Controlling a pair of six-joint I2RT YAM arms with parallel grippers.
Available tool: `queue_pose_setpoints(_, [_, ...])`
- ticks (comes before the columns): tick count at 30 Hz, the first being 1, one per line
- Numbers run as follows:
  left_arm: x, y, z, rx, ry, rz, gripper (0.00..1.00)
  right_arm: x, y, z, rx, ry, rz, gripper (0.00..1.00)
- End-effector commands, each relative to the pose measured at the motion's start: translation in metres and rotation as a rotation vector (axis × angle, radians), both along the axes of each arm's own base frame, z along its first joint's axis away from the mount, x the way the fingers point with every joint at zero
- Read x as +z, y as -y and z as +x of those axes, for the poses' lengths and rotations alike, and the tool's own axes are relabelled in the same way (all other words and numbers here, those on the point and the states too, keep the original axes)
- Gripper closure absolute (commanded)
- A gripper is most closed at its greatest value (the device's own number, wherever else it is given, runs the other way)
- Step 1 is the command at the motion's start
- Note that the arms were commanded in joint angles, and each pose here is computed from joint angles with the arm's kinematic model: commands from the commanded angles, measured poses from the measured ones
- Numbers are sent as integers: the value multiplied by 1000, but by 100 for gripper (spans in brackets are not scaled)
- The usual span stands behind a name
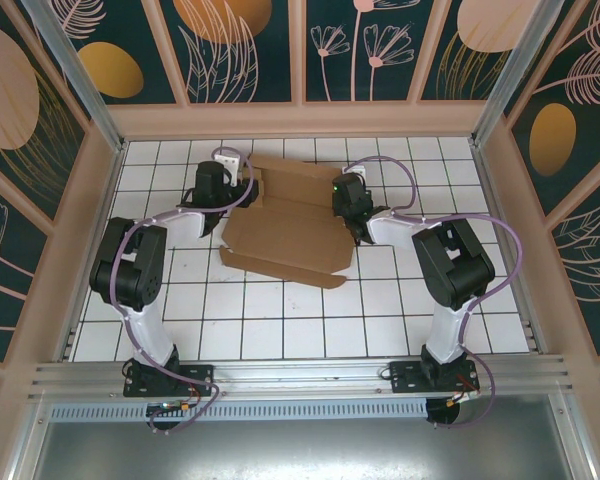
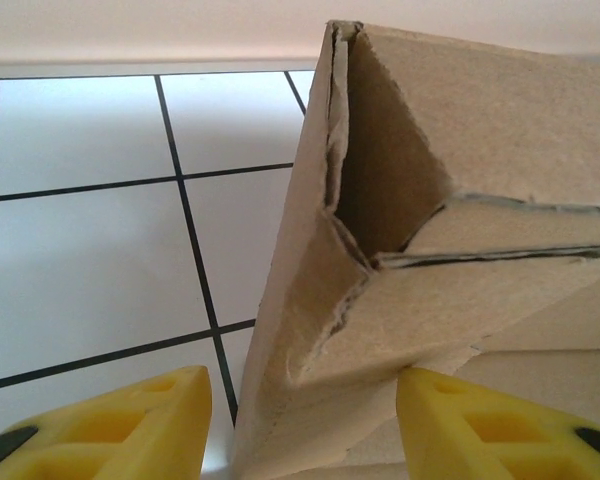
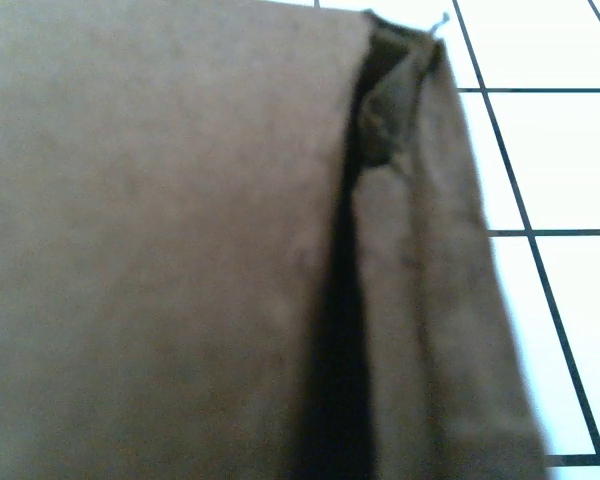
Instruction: Fold the paper box
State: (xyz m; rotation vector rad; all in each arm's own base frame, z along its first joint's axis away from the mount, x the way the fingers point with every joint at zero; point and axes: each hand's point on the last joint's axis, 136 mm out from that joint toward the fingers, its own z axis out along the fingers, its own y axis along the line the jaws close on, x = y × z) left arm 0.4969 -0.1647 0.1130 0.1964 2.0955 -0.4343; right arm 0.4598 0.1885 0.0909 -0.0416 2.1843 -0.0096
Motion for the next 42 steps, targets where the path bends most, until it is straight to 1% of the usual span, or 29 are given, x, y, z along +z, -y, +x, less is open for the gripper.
queue_pose_setpoints(1, [-17, -5, 7, 39, -50, 49, 48, -27, 1, -17, 49, -116, -25, 100])
queue_pose_setpoints(4, [-22, -12, 14, 102, -79, 51, 48, -25, 0, -17, 53, -114, -22, 100])
queue_pose_setpoints(5, [-22, -12, 14, 105, -80, 45, 50, -25, 0, -17, 53, -115, -23, 100])
queue_pose_setpoints(8, [-21, -11, 14, 107, -74, 32, 61, -24, 1, -18, 52, -113, -22, 100])
queue_pose_setpoints(10, [-15, -7, 12, 83, -51, 14, 66, -24, 1, -18, 54, -113, -23, 100])
queue_pose_setpoints(12, [-8, -2, 7, 47, -22, 2, 65, -23, 1, -18, 54, -112, -24, 100])
queue_pose_setpoints(14, [-5, 0, 5, 30, -7, -3, 58, -23, 1, -18, 54, -113, -24, 100])
queue_pose_setpoints(15, [-7, 0, 5, 29, -13, 2, 56, -23, 1, -18, 52, -113, -24, 100])
queue_pose_setpoints(17, [-14, -3, 6, 45, -40, 17, 57, -22, 1, -18, 53, -113, -22, 100])
queue_pose_setpoints(20, [-24, -6, 7, 62, -73, 28, 62, -21, 1, -17, 49, -111, -25, 100])
queue_pose_setpoints(23, [-28, -12, 5, 93, -77, 50, 71, -22, 3, -17, 42, -112, -34, 100])
queue_pose_setpoints(25, [-28, -16, 3, 118, -71, 73, 83, -20, 4, -17, 33, -107, -36, 100])
queue_pose_setpoints(29, [-22, -21, 2, 185, -39, 140, 100, -11, 8, -17, -7, -71, -55, 100])
queue_pose_setpoints(30, [-21, -22, 2, 203, -31, 154, 100, -7, 12, -17, -32, -58, -61, 100])
queue_pose_setpoints(32, [-19, -27, 2, 252, -20, 173, 100, -3, 8, -21, -59, -45, -66, 100])
queue_pose_setpoints(37, [-17, -39, 2, 369, -22, 177, 100, 11, 4, -26, -153, 17, -74, 100])
queue_pose_setpoints(42, [-15, -41, 0, 426, -25, 159, 100, 16, -5, -30, -191, 40, -73, 100])
